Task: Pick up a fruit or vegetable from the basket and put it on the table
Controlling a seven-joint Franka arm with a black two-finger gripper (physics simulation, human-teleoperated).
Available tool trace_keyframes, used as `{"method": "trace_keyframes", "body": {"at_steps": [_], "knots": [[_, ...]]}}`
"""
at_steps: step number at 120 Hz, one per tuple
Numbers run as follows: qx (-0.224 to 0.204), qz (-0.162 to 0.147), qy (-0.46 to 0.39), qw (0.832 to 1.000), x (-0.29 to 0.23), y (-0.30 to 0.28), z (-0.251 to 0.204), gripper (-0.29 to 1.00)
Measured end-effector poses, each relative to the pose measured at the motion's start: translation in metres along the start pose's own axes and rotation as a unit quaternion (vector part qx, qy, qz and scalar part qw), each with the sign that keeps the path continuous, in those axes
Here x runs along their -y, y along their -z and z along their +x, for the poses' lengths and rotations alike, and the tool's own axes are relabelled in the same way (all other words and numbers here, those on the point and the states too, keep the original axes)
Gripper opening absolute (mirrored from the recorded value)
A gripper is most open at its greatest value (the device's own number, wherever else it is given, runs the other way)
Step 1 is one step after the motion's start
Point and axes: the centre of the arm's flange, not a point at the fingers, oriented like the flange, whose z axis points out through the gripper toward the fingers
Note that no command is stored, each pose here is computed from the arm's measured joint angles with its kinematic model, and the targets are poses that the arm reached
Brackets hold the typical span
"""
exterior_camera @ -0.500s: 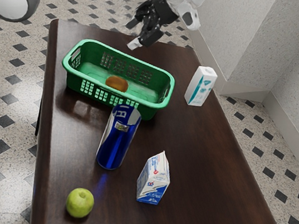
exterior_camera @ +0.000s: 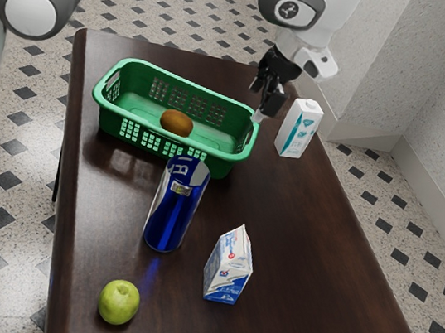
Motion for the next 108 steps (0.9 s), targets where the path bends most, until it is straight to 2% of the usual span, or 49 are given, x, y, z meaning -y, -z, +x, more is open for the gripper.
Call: {"method": "trace_keyframes", "body": {"at_steps": [7,23,37,54,73,97,108], "knots": [[0.006,-0.002,0.003,1.0,0.013,-0.007,-0.012,0.7],[0.023,-0.021,0.01,0.999,0.038,-0.038,-0.072,0.7],[0.026,-0.03,0.021,0.999,0.06,-0.07,-0.089,0.7],[0.008,-0.017,-0.001,1.0,0.082,-0.084,-0.09,0.7],[-0.01,-0.008,-0.06,0.998,0.073,-0.08,-0.081,0.7],[-0.014,-0.006,-0.126,0.992,0.072,-0.078,-0.075,0.7],[-0.002,-0.012,-0.155,0.988,0.069,-0.091,-0.074,0.7]]}}
